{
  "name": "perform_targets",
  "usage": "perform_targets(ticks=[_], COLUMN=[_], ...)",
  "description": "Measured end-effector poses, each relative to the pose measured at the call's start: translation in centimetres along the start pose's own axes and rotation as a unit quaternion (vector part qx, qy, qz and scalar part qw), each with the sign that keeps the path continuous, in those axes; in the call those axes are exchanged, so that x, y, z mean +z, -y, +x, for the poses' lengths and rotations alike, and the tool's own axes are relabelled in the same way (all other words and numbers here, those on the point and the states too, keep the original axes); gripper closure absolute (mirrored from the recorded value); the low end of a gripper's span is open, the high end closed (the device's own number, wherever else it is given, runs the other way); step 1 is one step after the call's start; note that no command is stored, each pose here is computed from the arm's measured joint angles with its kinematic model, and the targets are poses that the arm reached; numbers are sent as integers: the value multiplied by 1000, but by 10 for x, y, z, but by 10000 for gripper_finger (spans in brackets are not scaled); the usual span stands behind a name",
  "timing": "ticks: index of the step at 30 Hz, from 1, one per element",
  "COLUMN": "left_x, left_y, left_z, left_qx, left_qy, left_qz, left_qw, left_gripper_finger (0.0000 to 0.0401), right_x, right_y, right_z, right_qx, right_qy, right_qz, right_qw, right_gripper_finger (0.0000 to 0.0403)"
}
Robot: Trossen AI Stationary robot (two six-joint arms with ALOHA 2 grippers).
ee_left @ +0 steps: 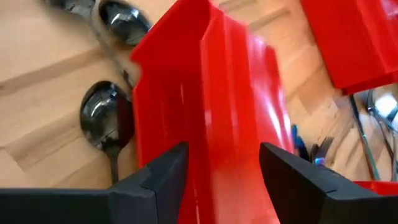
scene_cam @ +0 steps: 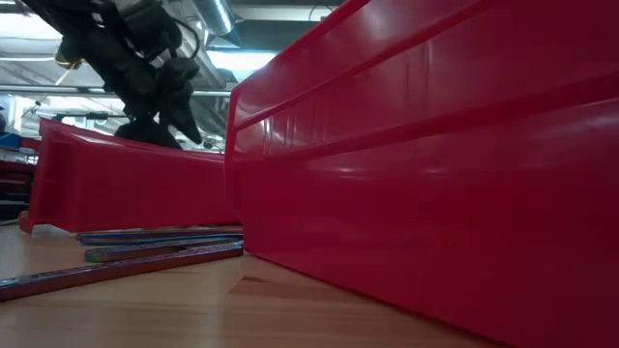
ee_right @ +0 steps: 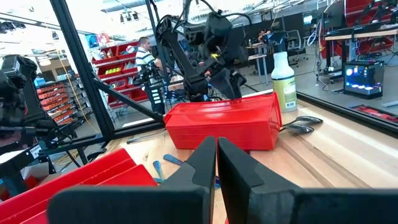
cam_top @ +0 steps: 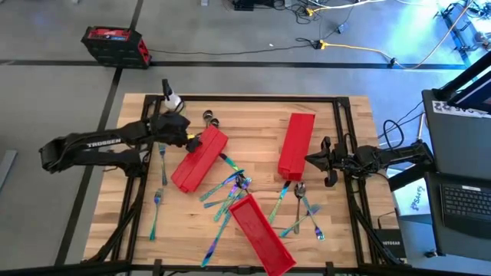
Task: Sort silverware
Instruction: Move the top left red silverware bin to the top center of the table
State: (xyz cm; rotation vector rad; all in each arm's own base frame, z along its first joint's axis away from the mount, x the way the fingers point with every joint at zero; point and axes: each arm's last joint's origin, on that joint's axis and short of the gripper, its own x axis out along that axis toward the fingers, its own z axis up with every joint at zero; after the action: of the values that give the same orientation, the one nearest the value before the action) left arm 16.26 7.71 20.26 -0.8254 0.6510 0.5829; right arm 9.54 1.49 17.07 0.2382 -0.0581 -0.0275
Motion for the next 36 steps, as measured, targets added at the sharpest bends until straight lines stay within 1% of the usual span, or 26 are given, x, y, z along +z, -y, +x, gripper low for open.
perform_targets(ticks=[2,4,11,17,21,25,32,36], left_x=[-1,-1,-5,-3,0,2,3,5], left_y=[-1,-1,0,-1,-5,-7,-8,-8], left_z=[4,7,16,16,14,13,12,9], left_qx=[6,1,-49,-64,-64,-70,-99,-110], left_qy=[-15,-24,-79,-79,-76,-77,-85,-81], left_qz=[3,4,3,1,-11,-17,-23,-29], left_qw=[1000,1000,996,995,995,994,991,990], left_gripper_finger=[217,217,217,223,252,297,369,395], right_x=[0,0,0,0,0,-1,-2,-3], right_y=[0,0,0,0,0,0,0,0], right_z=[0,0,0,0,0,1,1,2], right_qx=[0,0,-1,-1,-1,-2,-3,-4], right_qy=[0,0,-1,-1,-1,-4,-10,-17], right_qz=[0,0,-11,-12,-12,-13,-15,-17], right_qw=[1000,1000,1000,1000,1000,1000,1000,1000], right_gripper_finger=[402,402,402,402,402,402,402,402])
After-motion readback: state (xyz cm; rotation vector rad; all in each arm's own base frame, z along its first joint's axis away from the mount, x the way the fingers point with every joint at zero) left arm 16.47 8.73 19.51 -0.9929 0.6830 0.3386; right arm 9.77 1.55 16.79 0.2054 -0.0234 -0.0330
